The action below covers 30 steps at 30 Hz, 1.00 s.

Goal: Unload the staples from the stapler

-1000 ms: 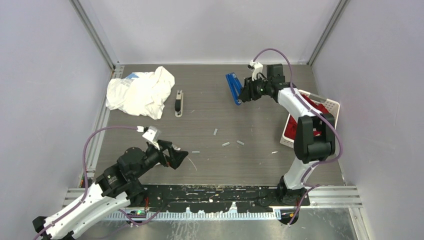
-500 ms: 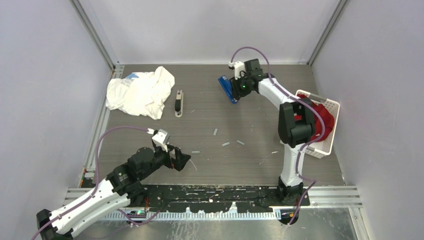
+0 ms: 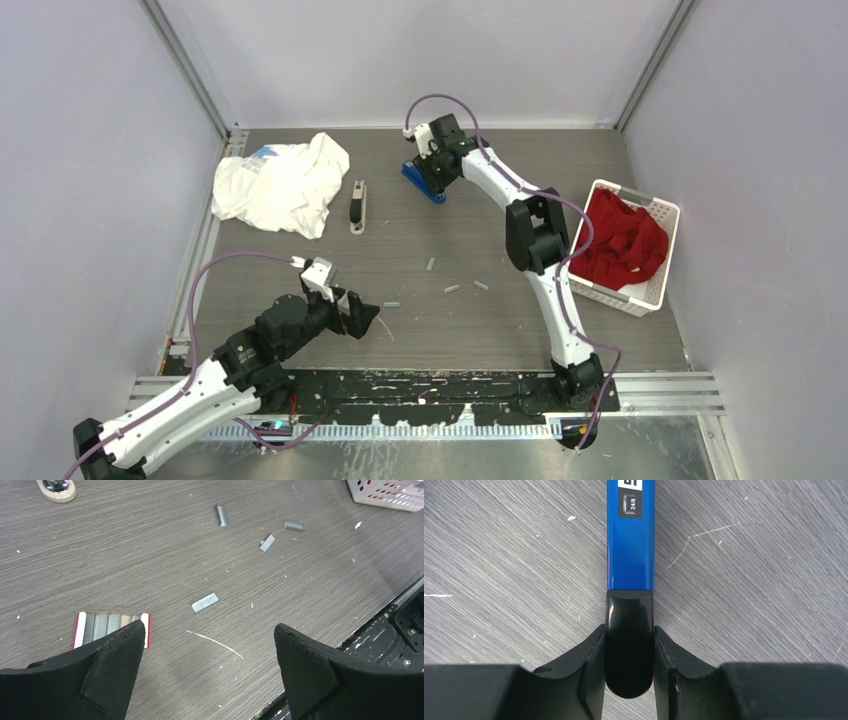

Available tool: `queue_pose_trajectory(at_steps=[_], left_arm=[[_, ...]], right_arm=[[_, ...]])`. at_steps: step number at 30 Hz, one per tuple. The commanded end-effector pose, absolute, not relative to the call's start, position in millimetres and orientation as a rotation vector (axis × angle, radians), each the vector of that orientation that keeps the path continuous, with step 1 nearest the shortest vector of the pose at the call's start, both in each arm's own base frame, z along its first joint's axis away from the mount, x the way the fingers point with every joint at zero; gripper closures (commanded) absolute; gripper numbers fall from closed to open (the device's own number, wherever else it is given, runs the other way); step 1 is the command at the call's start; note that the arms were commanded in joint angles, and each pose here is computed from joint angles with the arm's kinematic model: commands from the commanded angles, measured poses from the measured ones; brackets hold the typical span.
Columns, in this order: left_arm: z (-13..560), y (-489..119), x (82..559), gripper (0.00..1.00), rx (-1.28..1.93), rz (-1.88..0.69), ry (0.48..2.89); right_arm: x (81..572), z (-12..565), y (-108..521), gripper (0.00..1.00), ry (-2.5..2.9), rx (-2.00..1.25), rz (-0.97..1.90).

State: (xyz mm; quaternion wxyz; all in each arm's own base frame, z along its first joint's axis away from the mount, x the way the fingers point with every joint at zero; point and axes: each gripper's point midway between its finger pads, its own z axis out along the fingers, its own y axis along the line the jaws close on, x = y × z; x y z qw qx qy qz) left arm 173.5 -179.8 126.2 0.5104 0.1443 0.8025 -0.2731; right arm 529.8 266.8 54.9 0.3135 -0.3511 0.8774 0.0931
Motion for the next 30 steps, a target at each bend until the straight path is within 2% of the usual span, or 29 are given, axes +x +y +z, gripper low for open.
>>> queue_pose_trajectory(at_steps=[1,4,5,8,10,12,15,19,26,30], left_arm=[[148,-184,176,0.01,0.279,-0.726,1.872],[153,-188,171,0.0,0.215,-0.804,1.876],[154,-190,169,0.01,0.189,-0.838,1.878],[159,-194,162,0.0,0.138,-0.929,1.885],[164,-194,157,0.01,0.103,-0.978,1.889],[169,-193,154,0.01,0.073,-1.009,1.886],[176,-190,152,0.01,0.023,-1.045,1.869],[173,-179,155,0.01,-0.083,-1.017,1.887],[169,-157,160,0.01,-0.26,-0.941,1.922],[171,-150,162,0.0,-0.319,-0.921,1.929]], right_arm=[[543,92,273,0.81,2.234,-0.913,0.223],[544,94,274,0.72,2.228,-0.91,0.229],[543,97,274,0.65,2.224,-0.909,0.232],[540,123,274,0.3,2.187,-0.896,0.248],[533,144,273,0.17,2.154,-0.888,0.263],[521,168,271,0.1,2.118,-0.88,0.281],[495,197,261,0.04,2.065,-0.882,0.297],[444,231,249,0.01,1.981,-0.933,0.366],[336,236,251,0.0,1.844,-1.091,0.689],[307,242,234,0.0,1.732,-1.086,0.767]])
